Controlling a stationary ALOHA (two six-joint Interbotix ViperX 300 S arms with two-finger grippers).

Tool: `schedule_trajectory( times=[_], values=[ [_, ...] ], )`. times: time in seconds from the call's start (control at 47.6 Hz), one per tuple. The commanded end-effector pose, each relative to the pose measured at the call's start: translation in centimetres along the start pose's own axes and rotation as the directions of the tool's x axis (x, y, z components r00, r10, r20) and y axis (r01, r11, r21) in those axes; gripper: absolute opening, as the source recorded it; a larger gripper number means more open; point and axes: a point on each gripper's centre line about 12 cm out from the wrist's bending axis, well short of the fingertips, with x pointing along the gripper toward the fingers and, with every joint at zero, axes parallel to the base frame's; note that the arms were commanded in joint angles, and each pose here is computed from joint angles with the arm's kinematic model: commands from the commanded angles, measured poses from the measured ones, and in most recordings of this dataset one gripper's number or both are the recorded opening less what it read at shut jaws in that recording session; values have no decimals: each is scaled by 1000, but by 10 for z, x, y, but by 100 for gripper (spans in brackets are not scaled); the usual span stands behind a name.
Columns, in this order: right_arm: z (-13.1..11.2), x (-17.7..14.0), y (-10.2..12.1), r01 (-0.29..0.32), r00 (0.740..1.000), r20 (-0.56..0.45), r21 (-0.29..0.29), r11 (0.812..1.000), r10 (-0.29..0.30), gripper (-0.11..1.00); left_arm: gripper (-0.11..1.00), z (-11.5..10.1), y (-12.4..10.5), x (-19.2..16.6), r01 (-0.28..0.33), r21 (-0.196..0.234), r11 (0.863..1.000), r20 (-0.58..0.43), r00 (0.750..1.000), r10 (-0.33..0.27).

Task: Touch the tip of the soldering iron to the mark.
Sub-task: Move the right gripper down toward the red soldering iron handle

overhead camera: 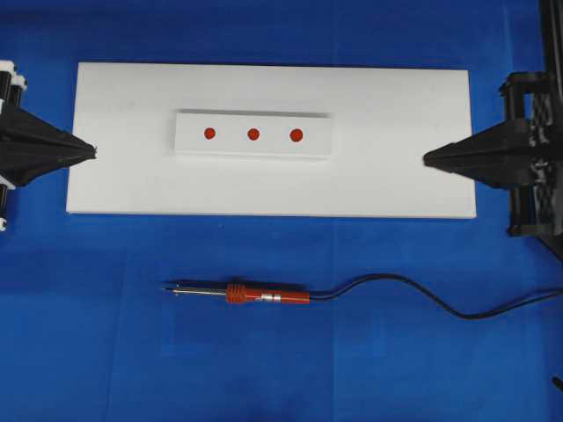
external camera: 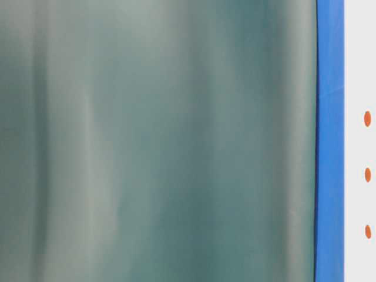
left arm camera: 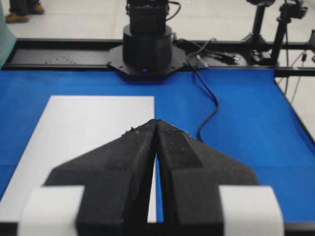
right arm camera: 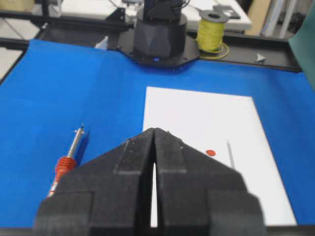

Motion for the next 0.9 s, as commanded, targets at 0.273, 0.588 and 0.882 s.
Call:
schedule_trajectory(
  times=[0.273, 0.588, 0.882],
  values=[
    [-1, 56, 19, -60, 997, -44, 64, 996, 62, 56, 0, 4, 2, 1, -9, 2, 1000, 17, 1000, 9],
    [-35, 117, 37, -64, 985, -150, 151, 986, 87, 88, 0, 1, 2, 0, -9, 2, 1000, 14, 1000, 9],
    [-85, 159, 54, -3, 973, -223, 260, 965, 63, 89, 0, -5, 2, -1, -9, 2, 1000, 2, 1000, 9]
  ],
)
